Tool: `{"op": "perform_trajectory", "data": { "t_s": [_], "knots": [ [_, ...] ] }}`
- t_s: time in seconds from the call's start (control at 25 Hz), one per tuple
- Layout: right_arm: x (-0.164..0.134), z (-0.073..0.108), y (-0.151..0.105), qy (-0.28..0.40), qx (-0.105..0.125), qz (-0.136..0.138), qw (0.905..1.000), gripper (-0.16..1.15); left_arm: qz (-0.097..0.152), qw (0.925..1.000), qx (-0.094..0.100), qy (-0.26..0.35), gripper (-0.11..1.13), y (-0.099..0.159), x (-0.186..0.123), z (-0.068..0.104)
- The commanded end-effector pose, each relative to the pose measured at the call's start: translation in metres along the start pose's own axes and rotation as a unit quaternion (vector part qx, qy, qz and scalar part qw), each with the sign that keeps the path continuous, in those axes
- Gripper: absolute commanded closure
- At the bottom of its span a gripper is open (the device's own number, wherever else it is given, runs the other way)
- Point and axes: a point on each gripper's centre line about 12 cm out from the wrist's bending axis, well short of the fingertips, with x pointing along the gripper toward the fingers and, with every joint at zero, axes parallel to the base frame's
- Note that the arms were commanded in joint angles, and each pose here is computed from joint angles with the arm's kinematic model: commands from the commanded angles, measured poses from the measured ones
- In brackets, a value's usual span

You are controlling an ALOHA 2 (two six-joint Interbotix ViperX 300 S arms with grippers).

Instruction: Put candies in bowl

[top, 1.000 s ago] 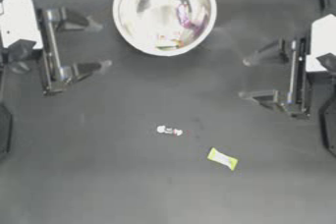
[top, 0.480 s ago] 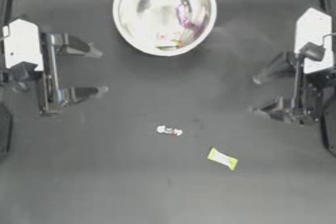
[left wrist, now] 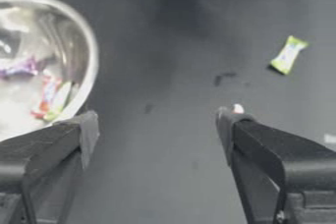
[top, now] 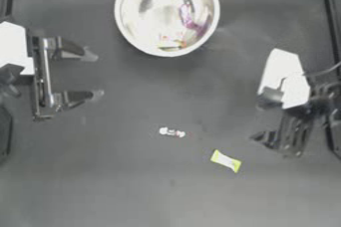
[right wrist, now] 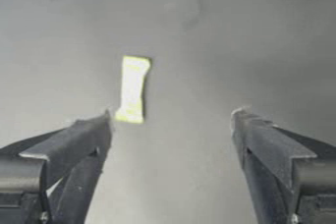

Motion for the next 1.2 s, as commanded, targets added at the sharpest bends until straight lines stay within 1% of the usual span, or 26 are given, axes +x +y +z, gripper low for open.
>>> {"op": "perform_trajectory", "data": {
  "t_s": [0.04,0.2,0.36,0.48,0.6,0.76,0.92,1.08,1.2],
  "knots": [
    [0.009,0.006,0.015,0.004,-0.020,-0.004,0.9998,-0.02,0.001,0.9999,-0.002,-0.011,0.00,0.000,-0.002,0.005],
    [0.030,0.007,0.025,0.027,-0.022,-0.009,0.9993,-0.02,-0.001,1.0000,-0.005,-0.006,0.00,0.000,-0.001,0.001],
    [0.053,0.007,0.030,0.050,-0.024,-0.020,0.9983,-0.02,0.000,1.0000,-0.006,-0.002,0.00,0.000,-0.001,-0.003],
    [0.070,0.004,0.038,0.071,-0.029,-0.026,0.9967,-0.02,0.000,1.0000,-0.006,-0.001,0.00,0.000,-0.001,-0.003],
    [0.087,-0.003,0.046,0.100,-0.021,-0.026,0.9944,-0.02,0.000,1.0000,-0.006,-0.001,0.00,0.000,-0.001,-0.003],
    [0.102,-0.009,0.053,0.113,-0.017,-0.024,0.9931,-0.02,0.000,1.0000,-0.006,-0.001,0.00,0.000,-0.001,-0.003],
    [0.113,-0.013,0.053,0.114,-0.007,-0.027,0.9931,-0.02,-0.001,1.0000,-0.005,-0.001,0.00,0.000,-0.001,-0.003],
    [0.122,-0.015,0.055,0.118,-0.003,-0.030,0.9926,-0.02,0.000,1.0000,-0.006,-0.001,0.00,0.000,-0.001,-0.003],
    [0.128,-0.018,0.055,0.125,-0.005,-0.035,0.9916,-0.02,-0.001,1.0000,-0.005,-0.001,0.00,0.000,-0.001,-0.003]
  ]
}}
